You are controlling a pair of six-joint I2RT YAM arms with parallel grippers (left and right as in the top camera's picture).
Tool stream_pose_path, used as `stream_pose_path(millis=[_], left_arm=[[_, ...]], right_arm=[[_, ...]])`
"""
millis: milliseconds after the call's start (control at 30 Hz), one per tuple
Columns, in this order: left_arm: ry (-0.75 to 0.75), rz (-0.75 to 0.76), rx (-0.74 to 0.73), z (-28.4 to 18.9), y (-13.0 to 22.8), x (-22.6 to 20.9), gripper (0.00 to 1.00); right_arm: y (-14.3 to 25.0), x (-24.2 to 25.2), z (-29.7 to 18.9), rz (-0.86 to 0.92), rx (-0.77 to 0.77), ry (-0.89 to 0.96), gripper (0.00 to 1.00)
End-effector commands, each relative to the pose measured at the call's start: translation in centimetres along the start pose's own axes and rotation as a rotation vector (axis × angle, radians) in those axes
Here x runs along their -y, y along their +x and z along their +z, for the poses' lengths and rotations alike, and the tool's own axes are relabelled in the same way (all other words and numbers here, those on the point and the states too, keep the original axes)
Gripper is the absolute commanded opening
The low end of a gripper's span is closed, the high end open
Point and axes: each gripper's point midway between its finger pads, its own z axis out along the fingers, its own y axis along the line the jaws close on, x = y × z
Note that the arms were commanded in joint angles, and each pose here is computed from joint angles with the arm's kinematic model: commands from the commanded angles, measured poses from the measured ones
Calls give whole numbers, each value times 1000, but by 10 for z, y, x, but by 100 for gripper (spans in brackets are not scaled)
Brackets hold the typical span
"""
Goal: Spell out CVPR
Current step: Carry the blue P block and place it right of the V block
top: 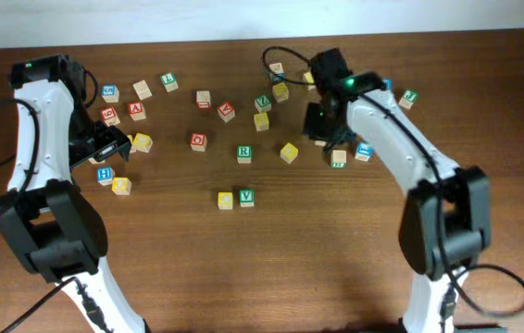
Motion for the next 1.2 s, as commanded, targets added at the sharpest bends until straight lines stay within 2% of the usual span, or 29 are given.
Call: stream_pose_path(millis=[0,100,167,267,367,500,867,900,1167], left_arm=[[5,-10,11,-4,0,-1,99],[5,-10,11,-4,0,-1,99],[5,-9,11,-4,0,0,99],[5,-9,11,-4,0,0,99],[5,-9,11,-4,0,0,99],[5,-9,11,-4,0,0,99],[5,-9,11,-4,0,0,99],[5,-10,11,-4,0,-1,99],[5,-9,11,-4,0,0,99]], right_arm=[[40,-19,-39,-74,-152,-119,26],[101,-35,-24,-183,-295,-62,26],[130,-49,-2,-198,-288,-11,26],[147,-65,21,-187,-249,-28,26],[145,-86,35,-226,-172,-83,26],[137,-76,49,-236,-90,-27,27],[140,-83,67,-241,-66,-71,28],[140,-84,67,-240,-64,-73,36],[143,-88,67,-240,-83,-99,36]])
